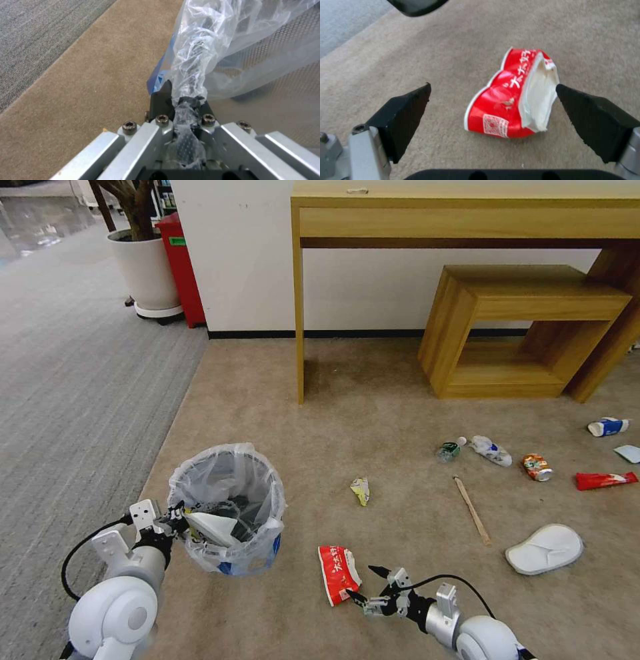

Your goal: Pick up the trash bin and place the garbage on the floor into it.

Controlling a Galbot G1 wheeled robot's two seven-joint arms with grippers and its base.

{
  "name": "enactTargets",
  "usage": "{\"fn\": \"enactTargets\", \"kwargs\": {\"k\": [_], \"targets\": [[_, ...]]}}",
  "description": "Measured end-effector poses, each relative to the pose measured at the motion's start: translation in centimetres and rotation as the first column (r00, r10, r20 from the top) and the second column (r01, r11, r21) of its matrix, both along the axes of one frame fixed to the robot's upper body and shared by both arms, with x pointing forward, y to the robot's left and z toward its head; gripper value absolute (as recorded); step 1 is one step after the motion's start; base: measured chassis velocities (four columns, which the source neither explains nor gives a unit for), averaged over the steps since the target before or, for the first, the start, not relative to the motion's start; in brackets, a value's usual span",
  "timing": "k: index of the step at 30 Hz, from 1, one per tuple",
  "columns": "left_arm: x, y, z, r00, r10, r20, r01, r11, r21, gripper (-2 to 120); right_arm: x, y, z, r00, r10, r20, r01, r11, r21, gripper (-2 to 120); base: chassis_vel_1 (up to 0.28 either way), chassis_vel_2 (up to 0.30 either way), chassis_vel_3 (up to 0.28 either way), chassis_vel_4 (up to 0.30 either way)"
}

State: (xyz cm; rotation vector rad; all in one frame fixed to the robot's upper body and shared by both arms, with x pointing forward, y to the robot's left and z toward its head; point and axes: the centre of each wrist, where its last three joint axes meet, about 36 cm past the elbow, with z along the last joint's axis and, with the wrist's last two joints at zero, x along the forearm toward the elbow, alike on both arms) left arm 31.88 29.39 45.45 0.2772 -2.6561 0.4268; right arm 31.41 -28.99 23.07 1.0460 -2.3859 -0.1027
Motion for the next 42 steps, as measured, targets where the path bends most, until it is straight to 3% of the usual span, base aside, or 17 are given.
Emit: {"fn": "enactTargets", "kwargs": {"k": [20, 42], "targets": [[-0.3, -0.2, 0.6, 1.000, -0.008, 0.013, 0.008, 1.000, -0.001, 2, 0.3, 1.8, -2.0, 0.993, -0.113, -0.023, 0.112, 0.992, -0.063, 92, 0.000, 0.000, 0.000, 0.000], [-0.4, -0.3, 1.0, 1.000, -0.012, 0.022, 0.012, 1.000, -0.006, 2, 0.6, 4.6, -3.0, 0.989, -0.139, -0.045, 0.136, 0.988, -0.071, 92, 0.000, 0.000, 0.000, 0.000]]}}
